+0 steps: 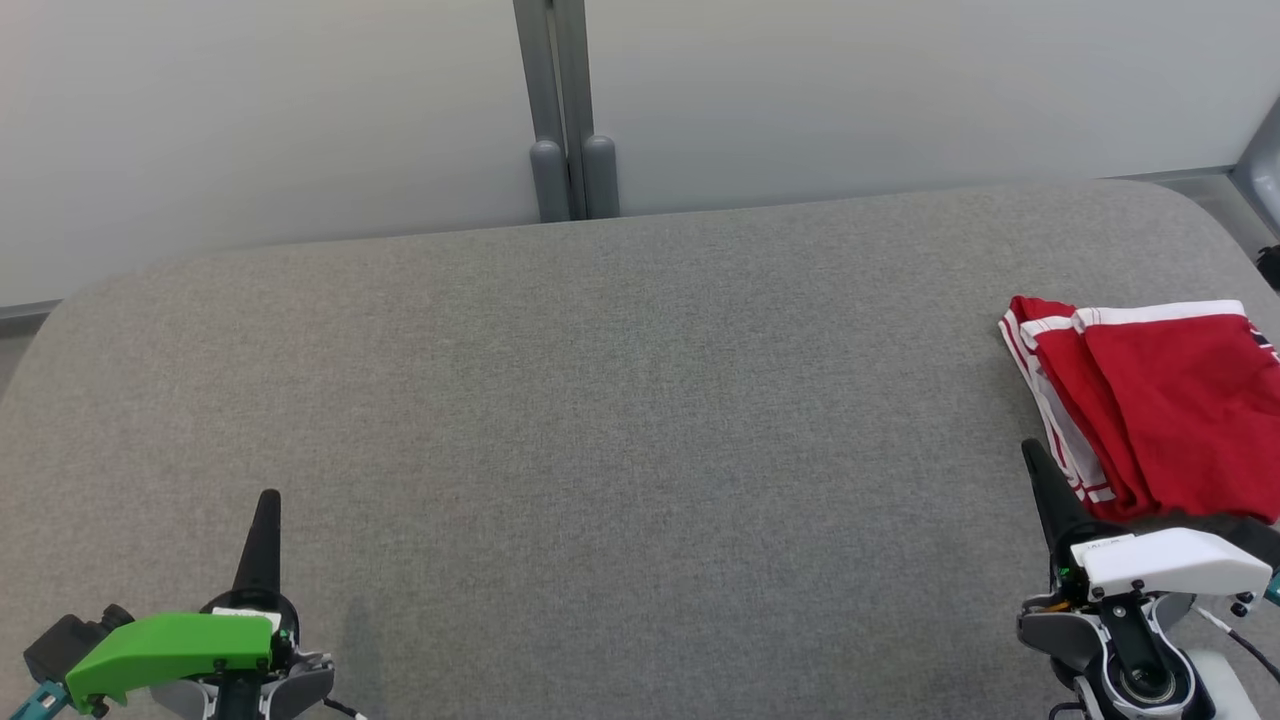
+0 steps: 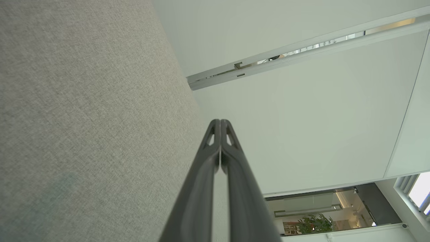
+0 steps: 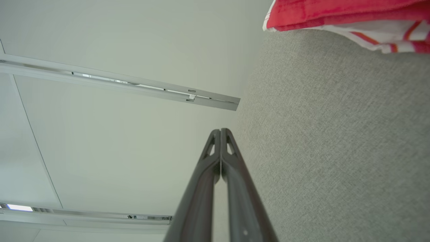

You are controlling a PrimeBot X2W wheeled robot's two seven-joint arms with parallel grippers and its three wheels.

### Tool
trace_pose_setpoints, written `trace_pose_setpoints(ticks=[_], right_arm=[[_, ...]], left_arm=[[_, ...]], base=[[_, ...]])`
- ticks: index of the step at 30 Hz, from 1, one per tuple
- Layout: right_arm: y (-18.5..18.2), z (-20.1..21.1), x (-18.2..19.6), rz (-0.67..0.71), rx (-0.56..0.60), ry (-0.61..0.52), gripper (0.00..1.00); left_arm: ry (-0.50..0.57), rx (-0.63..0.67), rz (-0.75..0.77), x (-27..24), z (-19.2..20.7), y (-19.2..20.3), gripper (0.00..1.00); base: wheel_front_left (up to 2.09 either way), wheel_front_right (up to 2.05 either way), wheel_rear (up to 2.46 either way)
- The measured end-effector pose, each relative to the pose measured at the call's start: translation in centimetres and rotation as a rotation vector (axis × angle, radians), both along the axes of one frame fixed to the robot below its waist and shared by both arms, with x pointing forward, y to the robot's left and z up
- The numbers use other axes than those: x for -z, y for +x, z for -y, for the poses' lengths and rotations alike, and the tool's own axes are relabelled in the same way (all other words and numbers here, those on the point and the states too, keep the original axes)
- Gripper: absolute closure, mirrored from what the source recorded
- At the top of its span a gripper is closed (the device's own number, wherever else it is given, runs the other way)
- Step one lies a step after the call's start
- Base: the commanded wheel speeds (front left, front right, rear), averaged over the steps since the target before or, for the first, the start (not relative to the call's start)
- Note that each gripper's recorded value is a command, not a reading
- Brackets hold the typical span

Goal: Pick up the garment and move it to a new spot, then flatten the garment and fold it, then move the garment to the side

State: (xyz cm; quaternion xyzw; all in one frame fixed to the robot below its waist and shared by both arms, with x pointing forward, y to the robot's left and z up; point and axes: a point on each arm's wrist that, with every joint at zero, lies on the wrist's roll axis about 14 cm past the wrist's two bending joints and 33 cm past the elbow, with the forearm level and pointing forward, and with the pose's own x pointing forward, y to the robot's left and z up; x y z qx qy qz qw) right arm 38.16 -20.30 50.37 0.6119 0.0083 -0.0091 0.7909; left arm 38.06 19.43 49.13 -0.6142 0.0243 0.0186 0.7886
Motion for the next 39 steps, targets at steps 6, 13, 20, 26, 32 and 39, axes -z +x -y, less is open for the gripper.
trace_pose_setpoints(ticks=[6,13,20,26,32,39], right_arm=[[0.1,-0.1,0.0,0.001,-0.002,0.047,1.00],[0.3,-0.1,0.0,0.005,0.000,0.100,1.00],[0.4,-0.1,-0.1,0.009,0.001,0.150,1.00],[0.5,-0.2,-0.1,0.012,0.001,0.190,1.00],[0.6,-0.3,-0.1,0.015,0.000,0.231,1.00],[0.7,-0.3,-0.1,0.018,0.002,0.257,1.00]], left_arm=[[-0.047,-0.002,0.004,-0.1,-0.1,0.1,1.00],[-0.097,-0.003,0.014,-0.4,-0.2,0.3,1.00],[-0.143,-0.005,0.019,-0.5,-0.3,0.3,1.00],[-0.188,-0.007,0.033,-0.8,-0.4,0.5,1.00],[-0.222,-0.010,0.039,-1.0,-0.5,0.6,1.00],[-0.251,-0.009,0.048,-1.2,-0.6,0.7,1.00]], base=[[0.00,0.00,0.00],[0.00,0.00,0.00],[0.00,0.00,0.00],[0.00,0.00,0.00],[0.00,0.00,0.00],[0.00,0.00,0.00]])
